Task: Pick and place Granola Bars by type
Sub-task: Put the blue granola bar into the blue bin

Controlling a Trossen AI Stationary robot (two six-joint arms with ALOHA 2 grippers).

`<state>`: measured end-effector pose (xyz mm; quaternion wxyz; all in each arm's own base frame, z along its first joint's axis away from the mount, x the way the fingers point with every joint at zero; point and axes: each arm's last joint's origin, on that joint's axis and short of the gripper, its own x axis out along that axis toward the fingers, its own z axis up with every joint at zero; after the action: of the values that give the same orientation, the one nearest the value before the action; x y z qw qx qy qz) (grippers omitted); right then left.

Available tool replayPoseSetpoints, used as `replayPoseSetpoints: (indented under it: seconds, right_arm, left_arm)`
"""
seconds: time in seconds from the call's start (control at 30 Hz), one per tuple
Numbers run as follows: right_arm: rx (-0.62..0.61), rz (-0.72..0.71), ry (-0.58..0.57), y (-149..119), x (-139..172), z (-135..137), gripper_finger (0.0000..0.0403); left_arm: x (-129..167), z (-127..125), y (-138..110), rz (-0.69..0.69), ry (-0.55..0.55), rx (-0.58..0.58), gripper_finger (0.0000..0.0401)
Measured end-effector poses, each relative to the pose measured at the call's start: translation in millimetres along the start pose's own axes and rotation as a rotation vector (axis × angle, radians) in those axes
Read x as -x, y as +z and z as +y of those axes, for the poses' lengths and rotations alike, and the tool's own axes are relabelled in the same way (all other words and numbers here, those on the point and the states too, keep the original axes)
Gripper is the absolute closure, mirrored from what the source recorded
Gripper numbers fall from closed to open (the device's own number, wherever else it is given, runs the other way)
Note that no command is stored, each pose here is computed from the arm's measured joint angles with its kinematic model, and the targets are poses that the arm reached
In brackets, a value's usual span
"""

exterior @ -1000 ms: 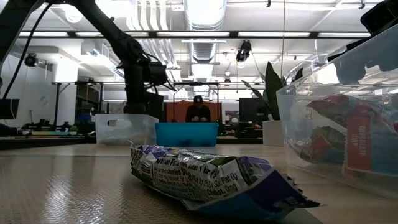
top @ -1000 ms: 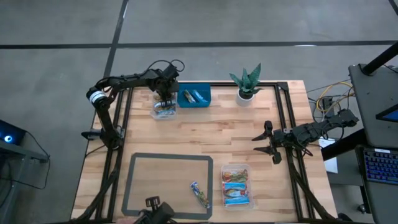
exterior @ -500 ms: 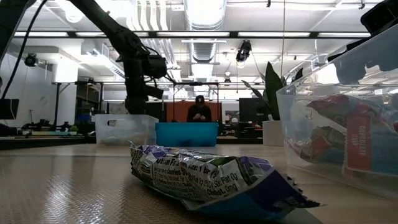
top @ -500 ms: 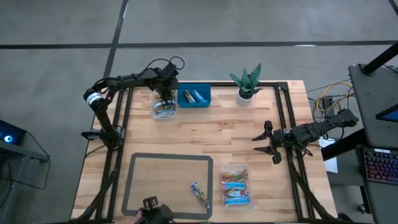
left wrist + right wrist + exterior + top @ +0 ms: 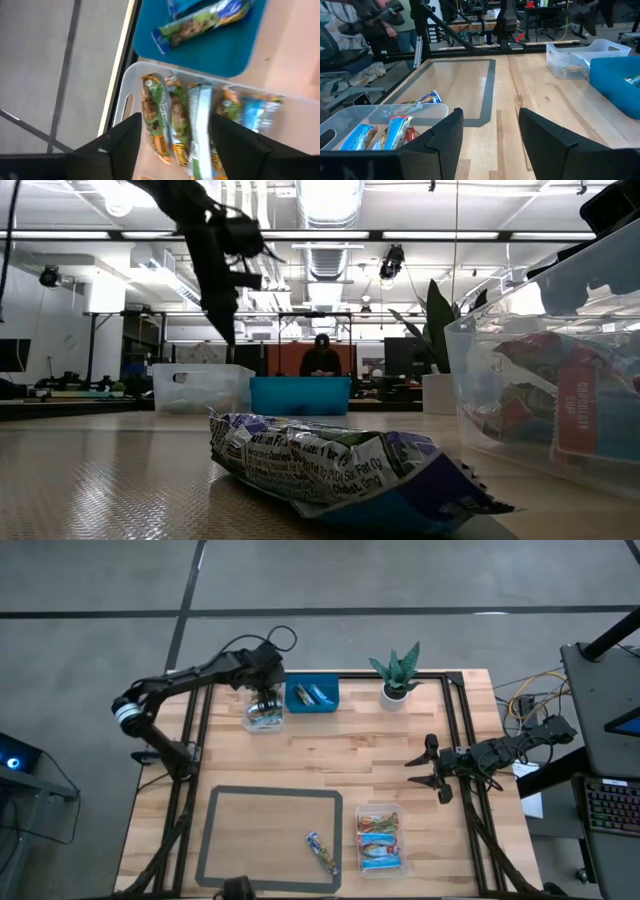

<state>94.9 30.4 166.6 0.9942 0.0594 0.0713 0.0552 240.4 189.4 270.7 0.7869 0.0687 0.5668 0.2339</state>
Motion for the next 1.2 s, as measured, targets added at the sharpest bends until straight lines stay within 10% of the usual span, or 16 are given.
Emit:
replayPoseSetpoints:
  seconds: [0.47, 1.2]
  right_arm:
    - [0.000, 0.000, 0.000, 0, 0, 0, 0.0220]
    - [0.000, 0.000, 0.001, 0, 0, 0, 0.0220]
  left_arm:
    - [69, -48, -7, -0.064, -0.020, -0.034, 0.0125]
    - [143, -181, -20, -0.324, -0.281, -0.769, 0.0126]
